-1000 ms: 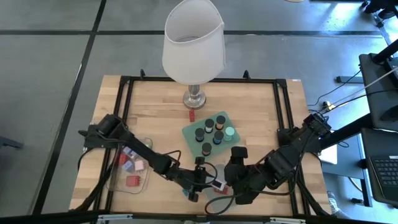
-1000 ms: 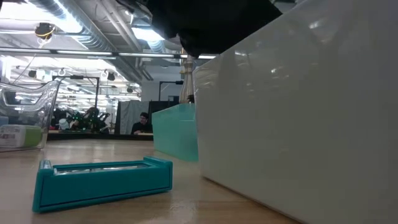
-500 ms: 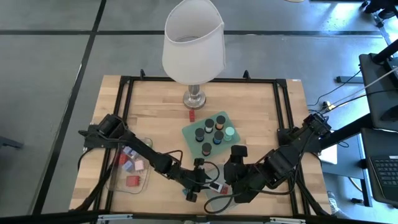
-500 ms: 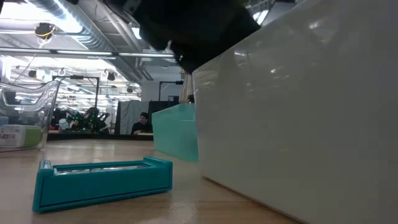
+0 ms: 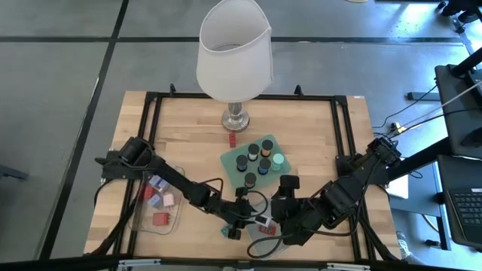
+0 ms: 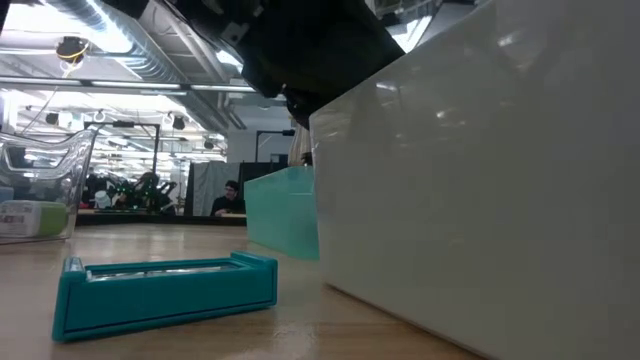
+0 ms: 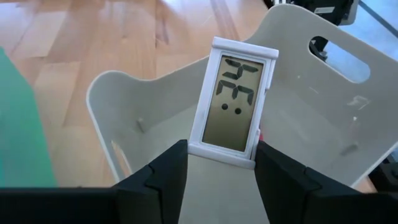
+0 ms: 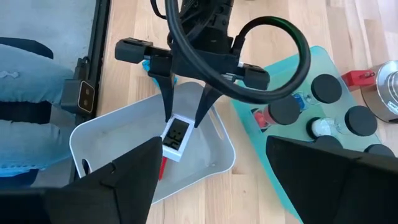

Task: Pick & Place Office items
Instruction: Put the white digital timer into the gray bin, then put the blue digital timer into the gray bin

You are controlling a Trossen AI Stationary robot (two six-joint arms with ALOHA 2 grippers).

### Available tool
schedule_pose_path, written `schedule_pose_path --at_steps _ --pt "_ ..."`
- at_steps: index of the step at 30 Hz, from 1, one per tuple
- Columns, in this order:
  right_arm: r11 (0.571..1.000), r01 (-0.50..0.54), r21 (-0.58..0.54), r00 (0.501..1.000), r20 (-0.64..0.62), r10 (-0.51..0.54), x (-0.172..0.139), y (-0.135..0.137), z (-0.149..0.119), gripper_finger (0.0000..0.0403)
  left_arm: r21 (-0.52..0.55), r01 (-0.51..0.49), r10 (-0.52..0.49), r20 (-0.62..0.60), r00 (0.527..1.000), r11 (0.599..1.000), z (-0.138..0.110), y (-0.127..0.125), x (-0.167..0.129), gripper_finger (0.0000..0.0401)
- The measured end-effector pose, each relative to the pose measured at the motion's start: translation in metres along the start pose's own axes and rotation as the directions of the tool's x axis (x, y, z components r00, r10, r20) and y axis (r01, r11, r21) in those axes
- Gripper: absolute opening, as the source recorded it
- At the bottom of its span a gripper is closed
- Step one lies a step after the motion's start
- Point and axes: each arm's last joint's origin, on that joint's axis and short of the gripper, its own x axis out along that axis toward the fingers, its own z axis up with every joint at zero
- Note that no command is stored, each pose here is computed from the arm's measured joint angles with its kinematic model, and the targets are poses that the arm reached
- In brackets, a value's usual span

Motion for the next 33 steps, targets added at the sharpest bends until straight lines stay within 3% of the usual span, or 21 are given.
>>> schedule_pose_path --at_steps 14,28,33 --pt "1.0 0.0 0.003 1.0 0.0 0.0 0.0 0.0 0.0 0.0291 -0.006 0.01 -0.01 0.022 1.0 1.0 0.002 -0.001 0.0 0.018" --pt "1.0 -0.001 0.003 1.0 0.0 0.001 0.0 0.0 0.0 0.0291 -0.014 0.034 -0.033 0.06 0.998 0.999 0.008 -0.003 -0.004 0.0232" --pt "1.0 0.0 0.003 1.0 0.0 0.0 0.0 0.0 0.0 0.0291 0.097 0.119 -0.129 0.103 0.986 0.988 0.026 -0.015 -0.027 0.0235"
